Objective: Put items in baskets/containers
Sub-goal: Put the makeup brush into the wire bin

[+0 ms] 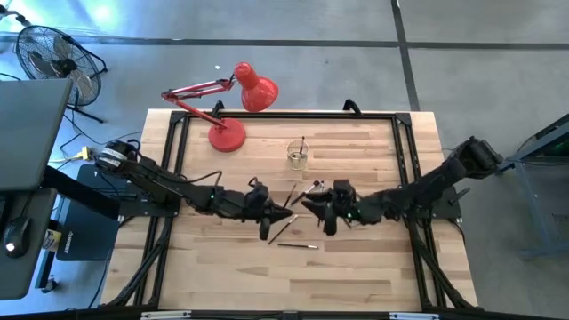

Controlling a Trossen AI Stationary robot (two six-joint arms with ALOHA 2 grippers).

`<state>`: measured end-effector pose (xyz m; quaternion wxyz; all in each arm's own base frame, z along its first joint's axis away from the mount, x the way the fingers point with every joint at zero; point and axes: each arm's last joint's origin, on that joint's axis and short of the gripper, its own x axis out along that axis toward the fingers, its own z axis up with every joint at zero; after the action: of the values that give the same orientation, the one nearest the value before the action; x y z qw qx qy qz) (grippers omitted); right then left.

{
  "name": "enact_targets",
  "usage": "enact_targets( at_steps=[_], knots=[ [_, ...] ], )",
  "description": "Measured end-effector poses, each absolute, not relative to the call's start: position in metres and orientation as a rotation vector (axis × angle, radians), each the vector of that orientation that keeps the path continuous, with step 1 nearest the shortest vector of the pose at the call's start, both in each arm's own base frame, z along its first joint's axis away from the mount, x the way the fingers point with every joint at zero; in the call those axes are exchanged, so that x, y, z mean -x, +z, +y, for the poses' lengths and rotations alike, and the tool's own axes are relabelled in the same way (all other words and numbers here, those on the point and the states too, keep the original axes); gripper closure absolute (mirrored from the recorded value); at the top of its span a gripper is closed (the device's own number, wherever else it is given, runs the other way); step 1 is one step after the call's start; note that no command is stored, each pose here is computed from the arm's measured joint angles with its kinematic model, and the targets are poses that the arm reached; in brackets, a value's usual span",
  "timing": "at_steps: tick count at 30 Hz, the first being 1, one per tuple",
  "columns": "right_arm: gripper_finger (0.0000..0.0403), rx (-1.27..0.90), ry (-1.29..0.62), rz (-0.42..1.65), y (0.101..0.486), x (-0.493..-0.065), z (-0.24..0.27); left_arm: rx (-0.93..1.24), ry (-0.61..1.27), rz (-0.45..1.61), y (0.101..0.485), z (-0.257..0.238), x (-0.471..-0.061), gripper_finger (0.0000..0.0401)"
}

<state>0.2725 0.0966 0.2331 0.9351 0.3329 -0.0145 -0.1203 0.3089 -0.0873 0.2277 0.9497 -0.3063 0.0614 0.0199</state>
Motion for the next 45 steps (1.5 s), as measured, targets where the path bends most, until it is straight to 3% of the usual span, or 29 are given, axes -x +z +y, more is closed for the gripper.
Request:
enact_targets(
  at_steps=[8,28,34,41,45],
  knots=[
    [0.0229,-0.734,-0.157,-0.107,0.243,-0.278,0.086,0.64,0.023,0.071,0.247,-0.09,-0.317,0.0399],
    [0.0264,-0.654,-0.12,-0.175,0.252,-0.279,0.08,0.659,0.054,0.068,0.242,-0.097,-0.344,0.0399],
    [0.0299,-0.648,-0.12,-0.176,0.252,-0.279,0.08,0.663,0.053,0.065,0.243,-0.097,-0.345,0.0398],
    [0.0386,-0.609,-0.117,-0.172,0.252,-0.279,0.08,0.655,0.055,0.067,0.243,-0.097,-0.345,0.0398],
    [0.0381,-0.6,-0.125,-0.174,0.252,-0.279,0.08,0.652,0.055,0.068,0.243,-0.097,-0.345,0.0398]
  ],
)
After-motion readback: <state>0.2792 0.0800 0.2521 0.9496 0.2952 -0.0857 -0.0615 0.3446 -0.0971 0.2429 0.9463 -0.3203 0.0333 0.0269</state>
